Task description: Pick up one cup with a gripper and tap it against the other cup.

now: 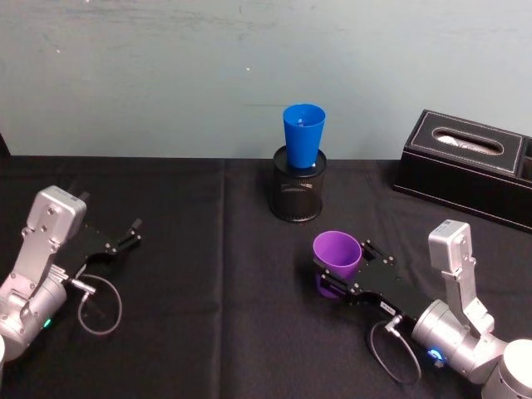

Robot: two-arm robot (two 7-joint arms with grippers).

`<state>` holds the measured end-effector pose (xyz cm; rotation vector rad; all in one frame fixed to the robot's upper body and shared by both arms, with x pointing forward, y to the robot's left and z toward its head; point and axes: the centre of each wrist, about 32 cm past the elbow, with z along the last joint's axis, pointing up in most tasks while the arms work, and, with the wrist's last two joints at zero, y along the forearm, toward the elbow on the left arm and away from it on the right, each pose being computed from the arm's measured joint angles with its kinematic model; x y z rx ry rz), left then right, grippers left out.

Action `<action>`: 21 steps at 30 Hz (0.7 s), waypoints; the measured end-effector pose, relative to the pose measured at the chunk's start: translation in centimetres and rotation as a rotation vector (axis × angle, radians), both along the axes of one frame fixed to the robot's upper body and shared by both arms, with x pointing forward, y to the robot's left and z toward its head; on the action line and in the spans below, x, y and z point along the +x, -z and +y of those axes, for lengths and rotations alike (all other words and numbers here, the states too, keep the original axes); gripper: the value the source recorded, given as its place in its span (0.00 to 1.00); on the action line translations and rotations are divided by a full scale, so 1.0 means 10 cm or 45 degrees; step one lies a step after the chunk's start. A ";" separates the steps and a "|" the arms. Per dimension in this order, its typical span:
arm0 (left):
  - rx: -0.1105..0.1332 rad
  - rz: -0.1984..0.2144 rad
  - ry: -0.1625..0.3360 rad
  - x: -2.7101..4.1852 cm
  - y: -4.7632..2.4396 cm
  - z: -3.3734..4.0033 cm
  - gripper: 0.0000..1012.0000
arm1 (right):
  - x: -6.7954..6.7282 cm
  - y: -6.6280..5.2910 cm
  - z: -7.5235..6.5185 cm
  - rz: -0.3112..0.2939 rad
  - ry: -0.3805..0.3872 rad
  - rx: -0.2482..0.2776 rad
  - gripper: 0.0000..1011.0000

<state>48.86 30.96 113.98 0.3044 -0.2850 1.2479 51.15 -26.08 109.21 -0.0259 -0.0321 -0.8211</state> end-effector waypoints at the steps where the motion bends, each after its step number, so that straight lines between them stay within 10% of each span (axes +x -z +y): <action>1: 0.000 0.000 0.000 0.000 0.000 0.000 1.00 | 0.00 0.00 0.00 0.000 0.000 0.000 0.80; 21: 0.000 0.000 0.000 0.000 0.000 0.000 1.00 | 0.00 0.00 0.00 0.001 0.001 0.000 0.73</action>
